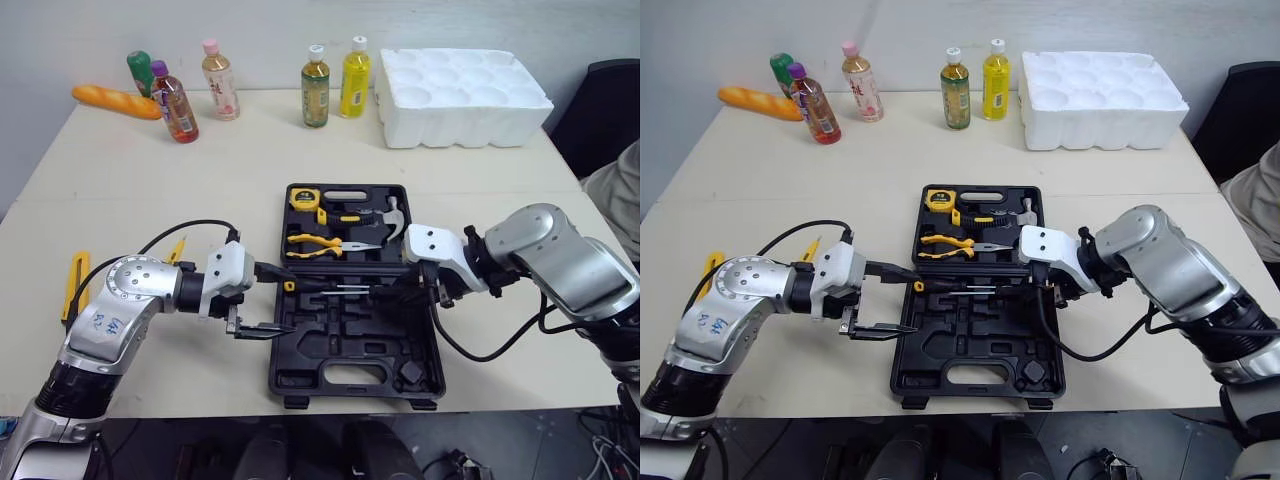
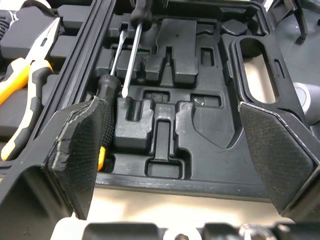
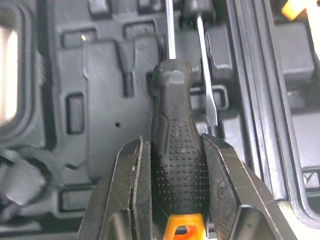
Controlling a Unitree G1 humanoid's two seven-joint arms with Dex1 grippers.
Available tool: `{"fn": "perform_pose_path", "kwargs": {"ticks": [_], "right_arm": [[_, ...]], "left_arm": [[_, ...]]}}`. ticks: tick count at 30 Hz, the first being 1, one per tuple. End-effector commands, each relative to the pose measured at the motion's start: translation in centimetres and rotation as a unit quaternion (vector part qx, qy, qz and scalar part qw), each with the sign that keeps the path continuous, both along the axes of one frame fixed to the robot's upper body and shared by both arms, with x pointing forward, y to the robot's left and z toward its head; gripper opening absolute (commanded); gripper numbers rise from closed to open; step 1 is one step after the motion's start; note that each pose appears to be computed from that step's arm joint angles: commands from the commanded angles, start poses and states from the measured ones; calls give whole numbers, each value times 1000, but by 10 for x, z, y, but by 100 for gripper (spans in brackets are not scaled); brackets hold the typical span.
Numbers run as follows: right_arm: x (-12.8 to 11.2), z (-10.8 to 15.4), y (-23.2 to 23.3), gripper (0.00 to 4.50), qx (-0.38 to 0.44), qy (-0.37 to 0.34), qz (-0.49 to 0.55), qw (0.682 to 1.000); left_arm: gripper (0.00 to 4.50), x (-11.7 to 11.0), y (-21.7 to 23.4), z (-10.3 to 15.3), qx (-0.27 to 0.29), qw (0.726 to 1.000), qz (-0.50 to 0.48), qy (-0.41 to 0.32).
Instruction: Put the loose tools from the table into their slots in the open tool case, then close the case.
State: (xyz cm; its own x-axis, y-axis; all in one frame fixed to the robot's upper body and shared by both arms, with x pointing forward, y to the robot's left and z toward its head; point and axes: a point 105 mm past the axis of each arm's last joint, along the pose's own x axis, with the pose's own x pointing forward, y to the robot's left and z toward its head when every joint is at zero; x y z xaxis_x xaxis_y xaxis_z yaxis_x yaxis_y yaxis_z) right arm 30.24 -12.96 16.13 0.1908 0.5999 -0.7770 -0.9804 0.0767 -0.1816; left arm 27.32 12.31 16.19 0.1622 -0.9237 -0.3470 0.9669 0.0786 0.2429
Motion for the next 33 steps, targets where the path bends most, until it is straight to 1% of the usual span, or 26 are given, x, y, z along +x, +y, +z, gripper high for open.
{"fn": "perform_pose_path", "kwargs": {"ticks": [1, 10, 14, 15, 16, 17, 18, 19, 21, 22, 23, 25, 27, 29, 30, 31, 32, 33], "right_arm": [[1, 0, 5, 101, -7, -13, 13, 1000], [-3, -7, 12, 101, -6, -7, 25, 1000], [-3, -7, 13, 101, -5, -9, 24, 1000], [-4, -3, 15, 101, 4, -4, 22, 1000], [-5, 1, 16, 204, 14, -1, 20, 1000], [-4, 5, 16, 238, 22, -2, 16, 1000], [-4, 8, 17, 288, 27, -2, 14, 1000], [-3, 12, 17, 325, 40, -9, 12, 999], [-3, 18, 19, 431, 65, -15, 16, 998], [-4, 22, 21, 444, 82, -23, 27, 996], [-5, 23, 23, 444, 94, -27, 34, 995], [-4, 31, 31, 444, 159, -41, 35, 986], [-8, 28, 36, 444, 243, -31, 41, 969], [-10, 24, 37, 444, 271, -30, 42, 961], [-8, 21, 36, 407, 281, -27, 31, 959], [-7, 17, 35, 394, 293, -23, 21, 956], [-6, 12, 34, 365, 301, -18, 12, 953], [-6, 8, 33, 317, 306, -15, 7, 952]], "left_arm": [[450, 1, -3, 9, -1, 1000, -7, -21], [450, 2, -3, 11, -3, 1000, -7, -23], [450, 2, -4, 11, -4, 1000, -7, -24], [450, 2, -4, 11, -6, 1000, -7, -24], [450, 1, -5, 11, -7, 1000, -7, -24], [450, 1, -6, 12, -7, 1000, -8, -25], [450, 0, -6, 12, -7, 1000, -9, -25], [450, -2, -8, 13, -6, 999, -15, -29], [450, -4, -12, 16, -10, 999, -22, -32], [450, -5, -14, 18, -13, 999, -25, -33], [450, -6, -15, 19, -15, 999, -26, -34], [450, -6, -17, 20, -17, 999, -29, -34], [450, -7, -19, 15, -17, 999, -34, -30], [450, -7, -19, 13, -16, 999, -35, -27], [450, -7, -19, 13, -16, 999, -35, -27], [450, -7, -20, 14, -17, 999, -36, -27], [450, -7, -21, 15, -18, 999, -37, -27], [450, -7, -22, 15, -20, 999, -38, -26]]}}
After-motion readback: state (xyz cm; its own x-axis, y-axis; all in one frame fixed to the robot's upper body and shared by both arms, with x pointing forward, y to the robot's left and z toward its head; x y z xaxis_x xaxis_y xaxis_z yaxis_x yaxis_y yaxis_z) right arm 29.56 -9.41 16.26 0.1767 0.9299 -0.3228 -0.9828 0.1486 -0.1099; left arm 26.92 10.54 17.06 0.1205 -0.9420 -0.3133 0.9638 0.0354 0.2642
